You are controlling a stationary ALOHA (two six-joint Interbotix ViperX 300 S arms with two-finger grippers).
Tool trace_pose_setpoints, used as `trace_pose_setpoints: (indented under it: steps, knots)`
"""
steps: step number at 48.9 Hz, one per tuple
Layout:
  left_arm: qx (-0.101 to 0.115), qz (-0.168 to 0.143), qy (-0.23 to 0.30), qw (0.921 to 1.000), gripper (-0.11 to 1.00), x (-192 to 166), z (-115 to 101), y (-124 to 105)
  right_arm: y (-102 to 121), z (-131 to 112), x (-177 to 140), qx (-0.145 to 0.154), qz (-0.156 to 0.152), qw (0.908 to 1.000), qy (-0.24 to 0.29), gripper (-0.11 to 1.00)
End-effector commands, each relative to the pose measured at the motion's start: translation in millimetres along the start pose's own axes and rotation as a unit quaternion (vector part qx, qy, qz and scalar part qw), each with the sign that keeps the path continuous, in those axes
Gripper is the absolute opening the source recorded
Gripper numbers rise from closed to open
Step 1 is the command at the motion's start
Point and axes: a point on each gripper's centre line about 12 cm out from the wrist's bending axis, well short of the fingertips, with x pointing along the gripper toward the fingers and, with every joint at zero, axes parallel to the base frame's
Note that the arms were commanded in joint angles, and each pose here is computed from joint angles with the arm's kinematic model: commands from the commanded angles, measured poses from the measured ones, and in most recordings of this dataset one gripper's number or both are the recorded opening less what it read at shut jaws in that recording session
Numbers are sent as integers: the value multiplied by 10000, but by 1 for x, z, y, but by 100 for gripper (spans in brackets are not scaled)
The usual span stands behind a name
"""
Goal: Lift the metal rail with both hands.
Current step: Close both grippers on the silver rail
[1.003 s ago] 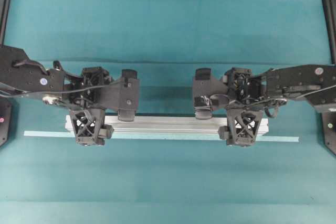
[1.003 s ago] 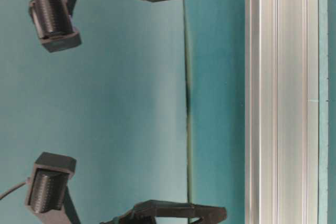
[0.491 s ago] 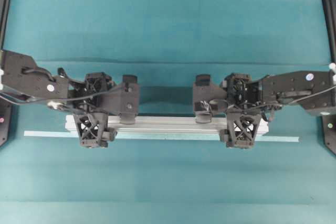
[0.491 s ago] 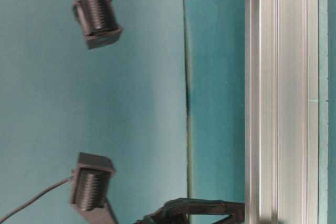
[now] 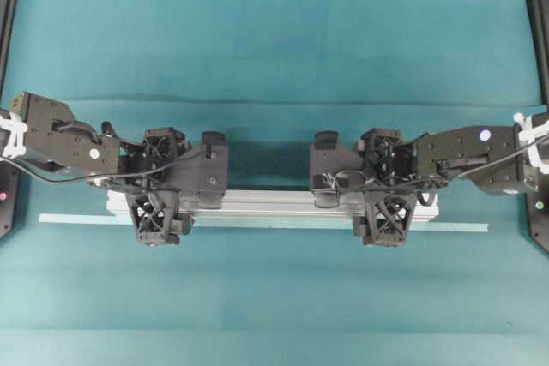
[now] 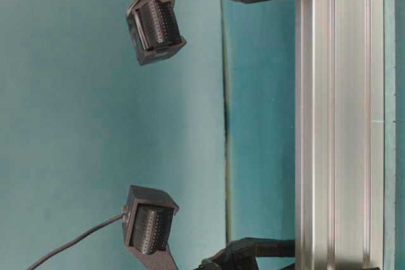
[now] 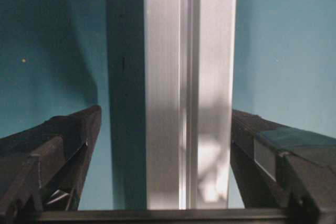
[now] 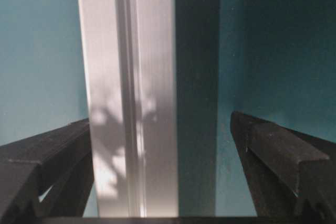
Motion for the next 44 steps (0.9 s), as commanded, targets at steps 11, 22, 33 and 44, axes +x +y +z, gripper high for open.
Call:
trace_pose_setpoints:
  steps: [11,22,33,44]
  knots:
    - [21,4,-92,10000,95,-2,3,0,2,1,3,-5,9,10000,-22,96]
    - [62,-18,-208,9998,94,-2,6,-4,2,0,3,17,11,10000,9,96]
    - [208,-83,-220,9995,68,-3,6,-14,2,1,3,271,10,9996,9,68]
    - [229,-83,-258,9994,36,-4,9,-15,2,0,3,401,7,9992,32,39]
